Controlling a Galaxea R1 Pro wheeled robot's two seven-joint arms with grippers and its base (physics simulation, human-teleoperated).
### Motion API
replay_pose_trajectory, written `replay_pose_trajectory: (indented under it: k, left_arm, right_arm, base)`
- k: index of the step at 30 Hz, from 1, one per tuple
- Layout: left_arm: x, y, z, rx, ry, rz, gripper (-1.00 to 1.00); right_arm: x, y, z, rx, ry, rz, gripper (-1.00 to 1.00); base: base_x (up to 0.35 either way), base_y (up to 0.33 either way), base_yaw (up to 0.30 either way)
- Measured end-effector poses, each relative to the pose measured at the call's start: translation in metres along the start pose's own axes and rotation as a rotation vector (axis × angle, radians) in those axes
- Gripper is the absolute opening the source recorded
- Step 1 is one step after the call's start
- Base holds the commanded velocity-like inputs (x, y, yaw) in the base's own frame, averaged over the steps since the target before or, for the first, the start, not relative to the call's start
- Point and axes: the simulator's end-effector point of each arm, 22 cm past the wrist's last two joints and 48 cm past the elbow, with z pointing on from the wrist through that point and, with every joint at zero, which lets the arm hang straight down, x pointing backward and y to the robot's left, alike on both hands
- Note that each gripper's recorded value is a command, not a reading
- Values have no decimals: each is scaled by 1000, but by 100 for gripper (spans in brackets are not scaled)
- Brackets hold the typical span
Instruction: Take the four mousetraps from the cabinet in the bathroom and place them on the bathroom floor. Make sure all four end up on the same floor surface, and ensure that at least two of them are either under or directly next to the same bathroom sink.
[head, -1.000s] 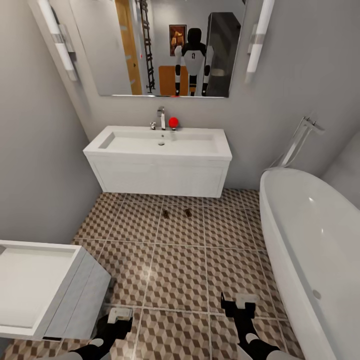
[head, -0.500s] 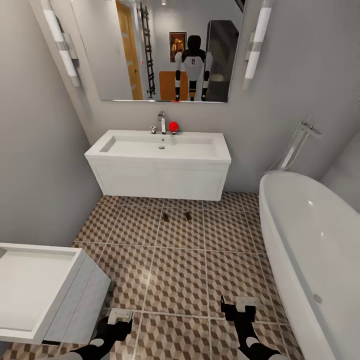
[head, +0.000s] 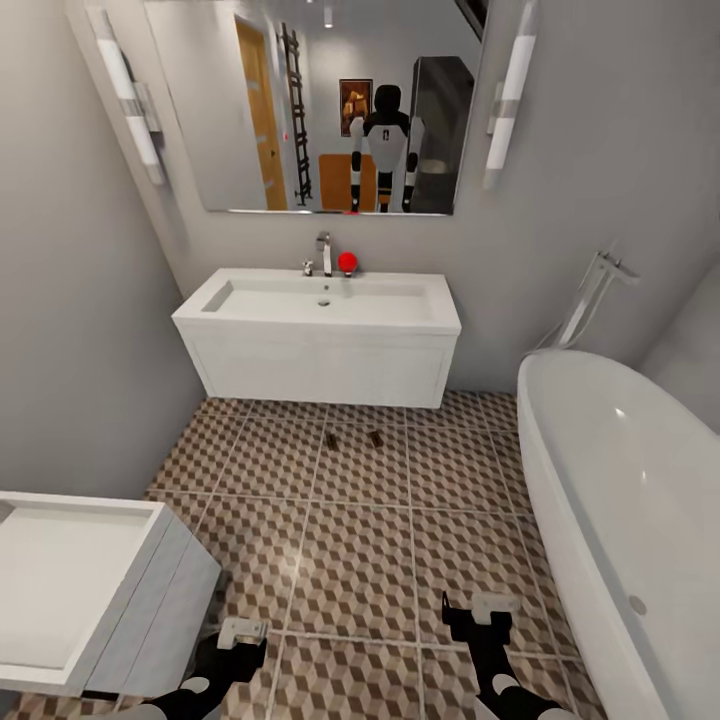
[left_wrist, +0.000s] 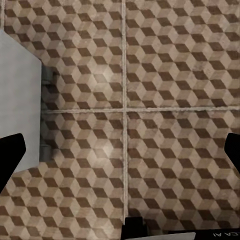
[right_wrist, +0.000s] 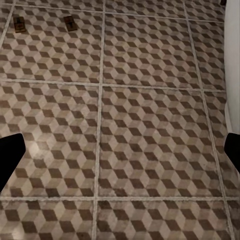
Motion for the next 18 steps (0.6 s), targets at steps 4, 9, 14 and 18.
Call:
replay_pose_trajectory:
  k: [4, 9, 14, 18]
  left_arm:
    - [-3, 0, -1, 0, -6, 0, 100]
    - [-7, 0, -2, 0, -13, -1, 100]
    - [-11, 0, -4, 0, -21, -1, 100]
    - [-14, 0, -5, -1, -27, -1, 100]
  right_arm:
    - [-4, 0, 0, 0, -6, 1, 100]
    - [-8, 0, -1, 1, -15, 2, 100]
    - [-12, -2, -1, 6, -23, 3, 100]
    - [-16, -4, -2, 18, -29, 4, 100]
  base:
    - [0, 0, 0]
    - [0, 0, 0]
    - [0, 0, 0]
    - [0, 0, 0]
